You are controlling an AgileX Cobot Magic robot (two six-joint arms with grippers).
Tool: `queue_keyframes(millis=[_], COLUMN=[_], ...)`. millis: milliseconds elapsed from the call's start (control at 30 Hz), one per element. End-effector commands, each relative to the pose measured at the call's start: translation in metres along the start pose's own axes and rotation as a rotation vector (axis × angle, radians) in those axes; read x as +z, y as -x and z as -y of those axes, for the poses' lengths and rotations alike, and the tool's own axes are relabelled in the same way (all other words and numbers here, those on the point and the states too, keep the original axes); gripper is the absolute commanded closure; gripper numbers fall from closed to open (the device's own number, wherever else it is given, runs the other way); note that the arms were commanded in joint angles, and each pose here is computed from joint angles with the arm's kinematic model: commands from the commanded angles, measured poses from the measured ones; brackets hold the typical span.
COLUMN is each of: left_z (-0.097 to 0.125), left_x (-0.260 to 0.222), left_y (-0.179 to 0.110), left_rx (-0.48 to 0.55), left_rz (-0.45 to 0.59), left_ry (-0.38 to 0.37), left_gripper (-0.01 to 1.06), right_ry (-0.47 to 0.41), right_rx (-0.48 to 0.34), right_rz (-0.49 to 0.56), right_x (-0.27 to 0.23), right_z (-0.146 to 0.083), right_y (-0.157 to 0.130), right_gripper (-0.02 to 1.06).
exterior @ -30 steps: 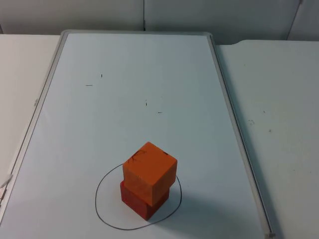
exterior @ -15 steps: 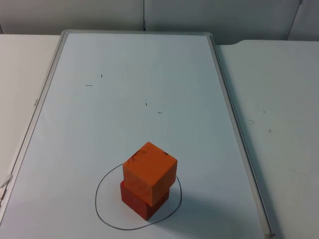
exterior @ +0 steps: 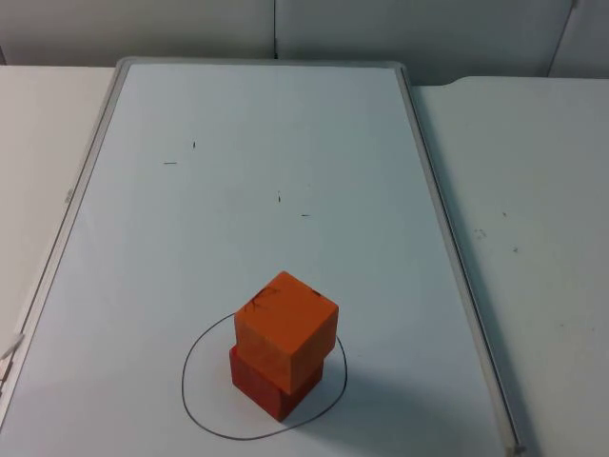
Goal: Pick up one cube with the left hand and another cube with the right hand. First place the cube in the right hand at the target position, then stack the cube in the left hand on top.
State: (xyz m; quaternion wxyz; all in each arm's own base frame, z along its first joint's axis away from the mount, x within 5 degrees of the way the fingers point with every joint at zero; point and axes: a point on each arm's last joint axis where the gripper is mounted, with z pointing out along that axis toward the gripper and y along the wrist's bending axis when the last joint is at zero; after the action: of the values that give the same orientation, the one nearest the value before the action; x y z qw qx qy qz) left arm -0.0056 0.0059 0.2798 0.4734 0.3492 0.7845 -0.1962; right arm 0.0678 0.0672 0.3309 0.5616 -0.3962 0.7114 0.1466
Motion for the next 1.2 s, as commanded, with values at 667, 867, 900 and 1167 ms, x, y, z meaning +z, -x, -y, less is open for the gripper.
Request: queue_keyframes(millis=[667,867,900,1167], left_z=[0.001,0.001,0.001,0.001], left_x=[0.001,0.001,0.001,0.001], left_y=[0.000,0.000,0.000,0.000], left_rx=[-0.011,-0.011,-0.011,-0.011], left_rz=[0.017,0.017,0.017,0.017], left_ry=[-0.003,-0.003,-0.003,-0.003], left_gripper=[0.00,0.00,0.00,0.00], right_ry=[0.031,0.019,0.017,0.093], right_rx=[0.077,0.119,0.130,0.201], right_rz=[-0.057,-0.025,-0.009,-0.090], right_x=[-0.021,-0.055,-0.063,-0.087], right_z=[-0.002,0.000,0.000,-0.007], right_y=[-0.018,-0.042,-0.047,-0.074], right_gripper=[0.21,0.21,0.21,0.21])
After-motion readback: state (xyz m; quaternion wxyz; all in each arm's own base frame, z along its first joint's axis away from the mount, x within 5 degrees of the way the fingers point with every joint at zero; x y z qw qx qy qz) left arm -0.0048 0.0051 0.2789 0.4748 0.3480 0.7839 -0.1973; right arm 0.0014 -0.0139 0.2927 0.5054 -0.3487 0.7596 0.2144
